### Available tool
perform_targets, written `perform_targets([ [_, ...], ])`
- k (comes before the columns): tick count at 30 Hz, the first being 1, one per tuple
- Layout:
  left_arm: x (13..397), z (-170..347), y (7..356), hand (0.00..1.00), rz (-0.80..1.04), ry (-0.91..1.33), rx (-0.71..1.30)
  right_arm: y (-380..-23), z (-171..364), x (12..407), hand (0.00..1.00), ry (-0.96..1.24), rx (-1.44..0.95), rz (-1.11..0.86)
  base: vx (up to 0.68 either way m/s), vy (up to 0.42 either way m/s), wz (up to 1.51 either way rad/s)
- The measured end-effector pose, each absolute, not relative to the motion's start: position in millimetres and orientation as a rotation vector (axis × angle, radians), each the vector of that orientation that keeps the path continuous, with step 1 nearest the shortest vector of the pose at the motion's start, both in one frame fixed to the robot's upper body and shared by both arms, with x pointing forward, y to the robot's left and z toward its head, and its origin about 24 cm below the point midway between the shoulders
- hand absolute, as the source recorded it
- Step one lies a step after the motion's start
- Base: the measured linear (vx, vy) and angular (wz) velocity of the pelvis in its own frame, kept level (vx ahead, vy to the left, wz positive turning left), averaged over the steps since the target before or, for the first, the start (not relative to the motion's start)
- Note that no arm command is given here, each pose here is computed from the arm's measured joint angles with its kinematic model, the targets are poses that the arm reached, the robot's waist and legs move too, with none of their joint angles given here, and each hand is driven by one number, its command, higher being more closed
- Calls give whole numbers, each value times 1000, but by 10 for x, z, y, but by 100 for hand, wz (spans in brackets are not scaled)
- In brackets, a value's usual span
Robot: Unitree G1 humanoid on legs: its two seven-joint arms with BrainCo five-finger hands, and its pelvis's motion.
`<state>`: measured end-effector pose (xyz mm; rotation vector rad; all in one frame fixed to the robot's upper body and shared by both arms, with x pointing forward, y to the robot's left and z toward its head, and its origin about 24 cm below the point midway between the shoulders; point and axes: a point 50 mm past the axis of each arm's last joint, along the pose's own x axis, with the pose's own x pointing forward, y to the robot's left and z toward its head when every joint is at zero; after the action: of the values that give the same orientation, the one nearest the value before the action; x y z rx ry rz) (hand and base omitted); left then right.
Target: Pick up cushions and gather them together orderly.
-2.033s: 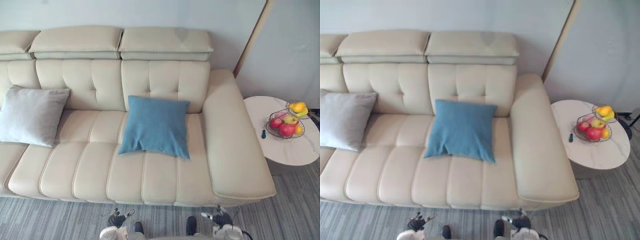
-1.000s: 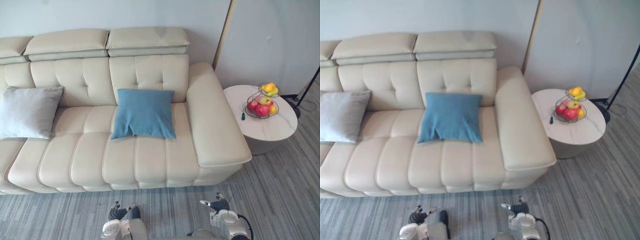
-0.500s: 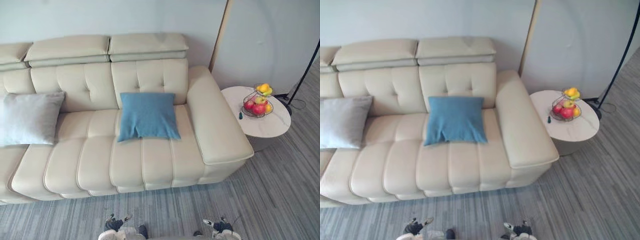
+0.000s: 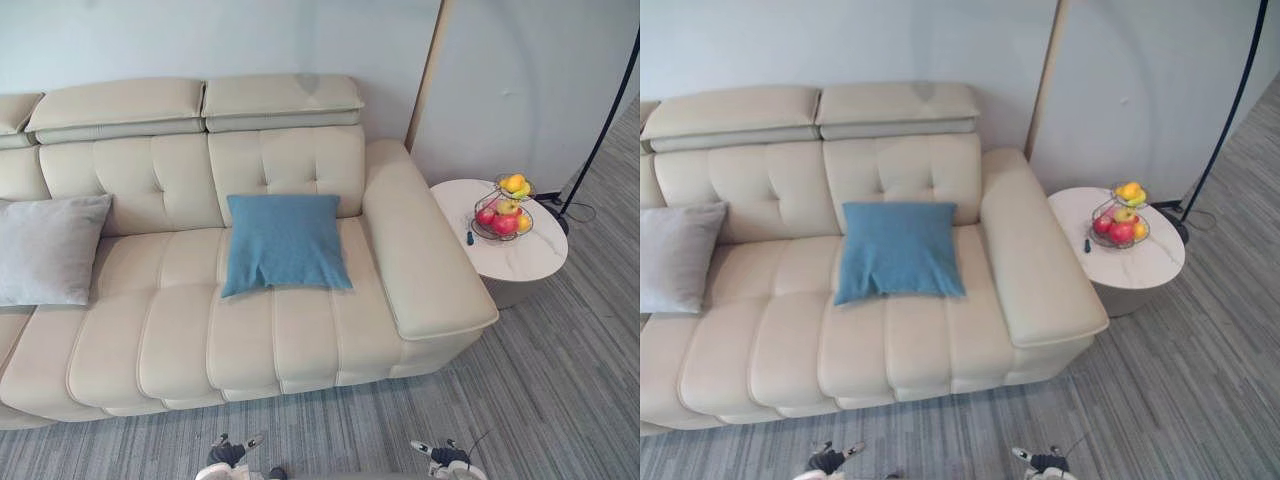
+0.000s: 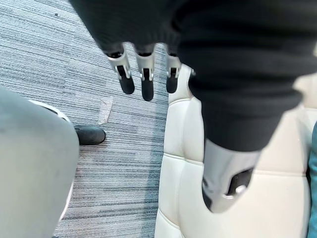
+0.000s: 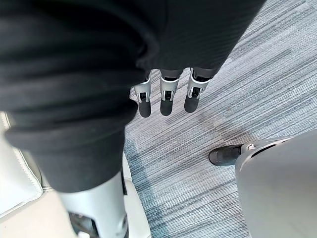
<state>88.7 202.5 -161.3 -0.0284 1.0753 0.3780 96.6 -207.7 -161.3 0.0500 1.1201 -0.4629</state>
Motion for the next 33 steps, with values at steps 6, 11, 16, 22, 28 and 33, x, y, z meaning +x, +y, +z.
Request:
perform_targets([
  [6,929,-1608,2003,0,340,1070,-5,-2090,-1628,886,0,1141,55,-473,-11,-3,-26],
  [11,1031,-1596,1930,0,304,1051,-12,-2118,-1594,942,0,1108,42,-478,-6,-21,-129],
  [16,1072,-1581,1968,0,324,1039,-22,-2051,-1545,1129,0,1061,18,-430,-6,-65,-171],
  [22,1224,-1550,1883,0,269,1012,-3,-2212,-1499,1162,0,1030,3,-474,56,-116,-86],
  [28,1126,-1574,1931,0,312,1036,-30,-2265,-1497,1137,0,1037,12,-514,139,-208,-57],
  [33,1193,-1535,1891,0,317,991,-47,-2188,-1507,1162,0,1039,8,-484,182,-29,-118],
])
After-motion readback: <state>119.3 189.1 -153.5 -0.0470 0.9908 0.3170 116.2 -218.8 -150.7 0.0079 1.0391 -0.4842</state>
